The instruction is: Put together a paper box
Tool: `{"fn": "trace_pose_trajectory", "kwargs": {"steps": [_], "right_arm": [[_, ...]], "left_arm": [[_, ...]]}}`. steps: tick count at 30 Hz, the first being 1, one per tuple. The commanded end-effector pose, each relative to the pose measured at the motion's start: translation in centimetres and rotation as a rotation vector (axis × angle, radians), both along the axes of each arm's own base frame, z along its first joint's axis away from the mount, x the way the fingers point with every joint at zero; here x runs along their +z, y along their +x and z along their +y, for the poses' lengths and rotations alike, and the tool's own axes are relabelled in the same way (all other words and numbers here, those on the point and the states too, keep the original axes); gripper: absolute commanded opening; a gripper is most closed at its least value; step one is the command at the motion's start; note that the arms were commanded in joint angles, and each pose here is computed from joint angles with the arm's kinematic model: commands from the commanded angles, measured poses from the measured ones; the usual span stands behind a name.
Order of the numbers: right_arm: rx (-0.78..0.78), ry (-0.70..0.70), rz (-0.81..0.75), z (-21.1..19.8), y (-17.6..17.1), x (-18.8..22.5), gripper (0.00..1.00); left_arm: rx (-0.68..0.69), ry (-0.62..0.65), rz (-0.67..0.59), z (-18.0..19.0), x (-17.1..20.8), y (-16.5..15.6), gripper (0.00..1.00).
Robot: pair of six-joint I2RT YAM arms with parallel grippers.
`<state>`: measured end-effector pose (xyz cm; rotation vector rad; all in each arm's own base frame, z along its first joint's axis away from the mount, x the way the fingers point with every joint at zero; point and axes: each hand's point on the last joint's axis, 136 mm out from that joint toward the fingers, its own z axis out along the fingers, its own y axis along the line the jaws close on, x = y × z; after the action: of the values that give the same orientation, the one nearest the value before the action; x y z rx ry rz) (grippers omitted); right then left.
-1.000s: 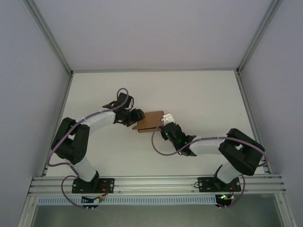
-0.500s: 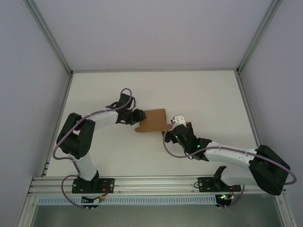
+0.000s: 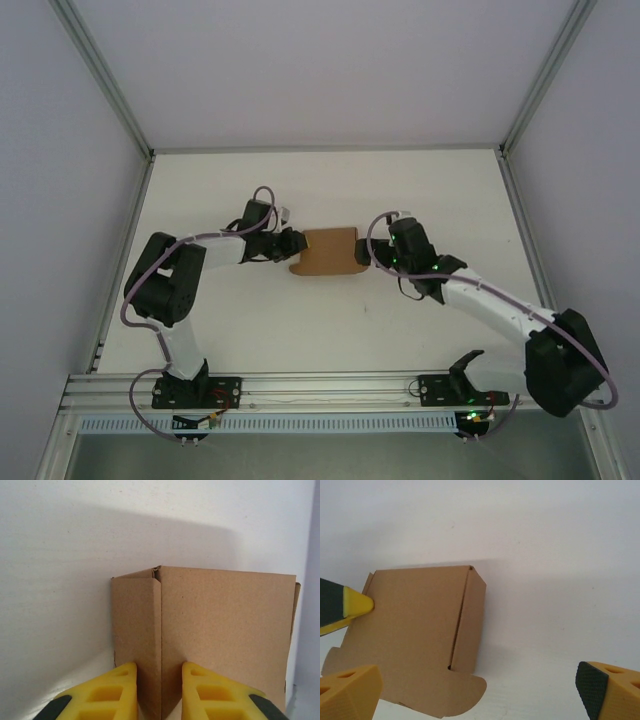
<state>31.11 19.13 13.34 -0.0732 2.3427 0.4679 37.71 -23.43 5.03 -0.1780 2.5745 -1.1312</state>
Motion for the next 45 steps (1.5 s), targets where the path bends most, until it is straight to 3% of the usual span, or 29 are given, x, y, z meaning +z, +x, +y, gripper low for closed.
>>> {"fn": "trace_pose_trajectory", "kwargs": {"steps": [1, 5, 14, 18, 25, 27, 29, 32, 36, 38, 41, 45], "right_arm": [[0.058, 0.144, 0.2, 2.1, -0.6, -1.0, 1.0], [0.088, 0.294, 0.308, 3.8, 1.1, -1.7, 1.0], [0.189, 0.445, 0.453, 7.3, 3.9, -4.4, 0.94], [0.263, 0.574, 0.453, 9.6, 5.0, -3.7, 0.77], [0.246, 0.611, 0.421, 8.8, 5.4, -2.1, 0.46], [0.235, 0.643, 0.419, 8.2, 5.1, -1.4, 0.43], [0.236, 0.672, 0.421, 7.7, 4.6, -0.5, 0.41], [0.186, 0.655, 0.435, 6.4, 4.1, 0.2, 0.4], [-0.004, 0.595, 0.574, 3.6, 2.6, 0.6, 0.44], [-0.067, 0.596, 0.655, 2.5, 1.2, 1.4, 0.49], [-0.115, 0.607, 0.715, 1.5, -0.4, 3.0, 0.48], [-0.156, 0.668, 0.717, 0.5, -1.1, 5.7, 0.35]], "left_arm": [[0.011, -0.011, 0.145, 1.4, -4.5, -2.3, 0.2], [0.024, -0.072, 0.158, 1.8, -4.8, -2.1, 0.17], [0.012, -0.043, 0.145, 2.1, -4.8, -2.0, 0.17], [0.002, -0.058, 0.137, 1.8, -4.7, -1.7, 0.17], [-0.013, -0.08, 0.022, 1.5, -1.6, -0.6, 0.21], [-0.039, -0.116, -0.04, 0.9, 0.4, -0.2, 0.31], [-0.065, -0.137, -0.123, 0.5, 2.8, 0.0, 0.48], [-0.087, -0.088, -0.287, 0.8, 6.2, 0.3, 0.97], [-0.161, 0.074, -0.552, 0.5, 11.3, -0.5, 1.0], [-0.167, 0.274, -0.707, 0.5, 13.4, -0.9, 1.0], [-0.263, 0.481, -0.901, -0.8, 16.0, -2.8, 1.0], [-0.504, 0.506, -1.066, -3.4, 17.8, -7.4, 1.0]]}}
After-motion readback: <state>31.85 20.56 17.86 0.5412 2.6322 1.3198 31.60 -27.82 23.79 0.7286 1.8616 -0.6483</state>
